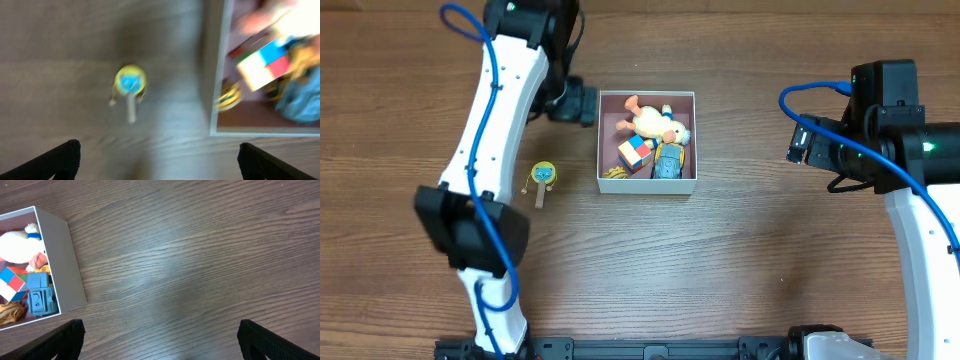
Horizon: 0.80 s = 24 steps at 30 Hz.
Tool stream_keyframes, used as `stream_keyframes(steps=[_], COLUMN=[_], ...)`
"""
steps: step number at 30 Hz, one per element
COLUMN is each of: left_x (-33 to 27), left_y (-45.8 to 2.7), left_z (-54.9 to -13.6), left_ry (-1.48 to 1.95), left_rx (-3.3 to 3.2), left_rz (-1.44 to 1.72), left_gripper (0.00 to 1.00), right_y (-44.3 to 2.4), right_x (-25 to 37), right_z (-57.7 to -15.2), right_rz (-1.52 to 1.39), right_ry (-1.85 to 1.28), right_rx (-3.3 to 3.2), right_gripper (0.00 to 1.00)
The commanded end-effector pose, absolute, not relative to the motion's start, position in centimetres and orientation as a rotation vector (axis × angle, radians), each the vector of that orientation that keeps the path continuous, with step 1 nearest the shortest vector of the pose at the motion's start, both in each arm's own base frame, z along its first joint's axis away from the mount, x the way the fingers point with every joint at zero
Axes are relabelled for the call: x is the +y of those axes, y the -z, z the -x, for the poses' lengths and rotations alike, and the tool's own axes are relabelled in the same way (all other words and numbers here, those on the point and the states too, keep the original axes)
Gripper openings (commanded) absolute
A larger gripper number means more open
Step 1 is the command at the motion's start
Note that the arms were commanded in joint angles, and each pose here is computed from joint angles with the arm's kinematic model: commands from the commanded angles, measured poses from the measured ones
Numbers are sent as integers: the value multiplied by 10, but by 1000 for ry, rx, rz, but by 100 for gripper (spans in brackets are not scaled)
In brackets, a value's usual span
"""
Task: Pack container
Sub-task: 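Move the left gripper over the wooden rattle drum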
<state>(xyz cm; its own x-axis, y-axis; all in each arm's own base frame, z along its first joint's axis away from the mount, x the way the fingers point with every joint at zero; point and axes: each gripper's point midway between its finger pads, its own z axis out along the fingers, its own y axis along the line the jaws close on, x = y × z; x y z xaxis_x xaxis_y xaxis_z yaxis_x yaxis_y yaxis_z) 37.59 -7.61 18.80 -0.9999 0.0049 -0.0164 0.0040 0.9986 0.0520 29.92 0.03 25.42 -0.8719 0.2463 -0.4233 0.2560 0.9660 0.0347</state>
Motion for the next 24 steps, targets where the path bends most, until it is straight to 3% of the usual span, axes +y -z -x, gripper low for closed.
stream_keyframes(steps=[1, 7, 15, 24], left_x=[-46, -53, -51, -49], left_y=[-210, -192, -100, -72], left_z=[-341, -327, -318, -327], left_ry=[-149, 73, 61, 129], left_rx=[3093, 3043, 3092, 3045], left_rz=[82, 24, 26, 36], left_gripper=[100, 100, 100, 100], right_y=[-255, -255, -255, -255], right_x=[-2, -2, -2, -2], right_z=[-300, -300, -300, -300], right_rz=[-360, -360, -360, -360], right_ry=[50, 50, 50, 50], right_rx=[2672, 2672, 2672, 2672], right_gripper=[100, 100, 100, 100])
